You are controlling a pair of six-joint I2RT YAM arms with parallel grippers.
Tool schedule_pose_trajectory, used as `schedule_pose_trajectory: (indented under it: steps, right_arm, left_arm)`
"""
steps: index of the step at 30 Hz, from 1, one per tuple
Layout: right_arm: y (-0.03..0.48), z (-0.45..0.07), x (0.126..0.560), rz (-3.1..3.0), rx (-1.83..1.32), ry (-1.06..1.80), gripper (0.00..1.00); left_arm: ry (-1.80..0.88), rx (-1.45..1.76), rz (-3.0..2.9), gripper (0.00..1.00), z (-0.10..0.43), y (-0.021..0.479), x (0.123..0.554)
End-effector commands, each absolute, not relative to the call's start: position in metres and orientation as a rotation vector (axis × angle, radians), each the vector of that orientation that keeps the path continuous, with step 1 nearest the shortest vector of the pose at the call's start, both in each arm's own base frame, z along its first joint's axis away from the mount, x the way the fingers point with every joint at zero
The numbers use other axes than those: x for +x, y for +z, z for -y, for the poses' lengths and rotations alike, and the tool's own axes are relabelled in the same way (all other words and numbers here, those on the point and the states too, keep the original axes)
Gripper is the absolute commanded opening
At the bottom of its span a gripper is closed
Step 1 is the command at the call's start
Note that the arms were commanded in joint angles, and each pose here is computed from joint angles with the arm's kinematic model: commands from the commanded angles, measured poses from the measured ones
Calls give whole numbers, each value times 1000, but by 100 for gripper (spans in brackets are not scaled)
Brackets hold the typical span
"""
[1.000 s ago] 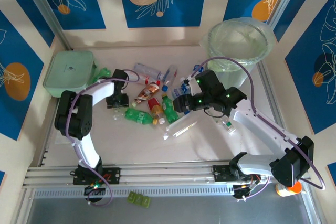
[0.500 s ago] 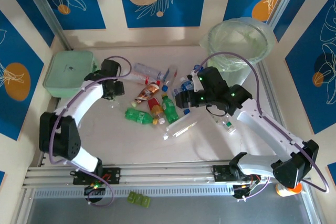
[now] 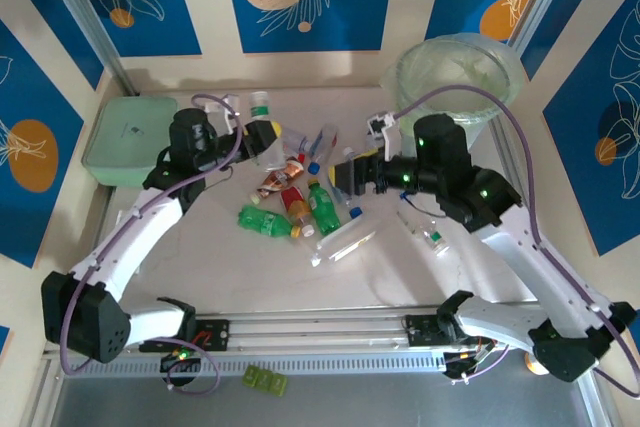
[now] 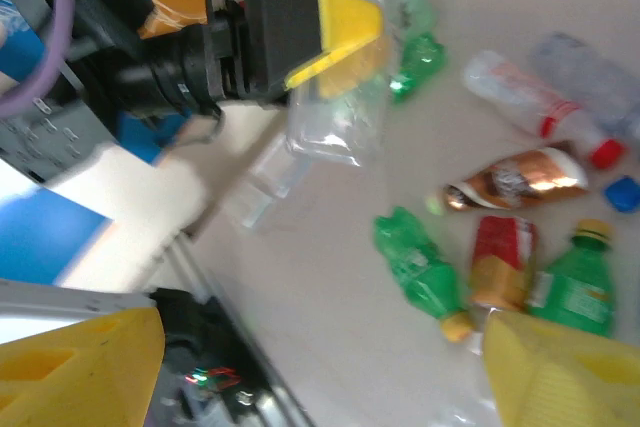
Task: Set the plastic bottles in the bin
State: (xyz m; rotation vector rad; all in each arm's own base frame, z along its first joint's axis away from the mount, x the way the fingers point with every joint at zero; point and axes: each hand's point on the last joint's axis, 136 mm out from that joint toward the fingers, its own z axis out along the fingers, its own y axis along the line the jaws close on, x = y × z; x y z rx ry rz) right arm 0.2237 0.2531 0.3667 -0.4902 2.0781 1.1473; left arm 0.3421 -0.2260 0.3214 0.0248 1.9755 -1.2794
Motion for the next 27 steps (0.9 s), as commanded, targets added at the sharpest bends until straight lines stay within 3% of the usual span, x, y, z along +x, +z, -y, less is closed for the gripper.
schedule_pose_trajectory:
  steps: [1,9,20,24,27]
  right_arm:
    - [391,-266,216,-2037,-513,1440,84]
    - [410,-246,228,-1995,-475,1399,86]
    - [447,-250,244,-1855,-537,1470,89]
    - [455,-264,248,-1824,-582,1523,83]
    - [455,-275,246,-1808,-614,1552,68]
  left_arm:
    - [-1576,304,-1737,48,269,393,299]
    - [-1545,547,-1686,47,296,415,267]
    - [-1786,786,-1581,46,335,423,217]
    - [-1814,805,-1585,44,343,422,211]
    - [-1824,794,-1594,42,345,420,213]
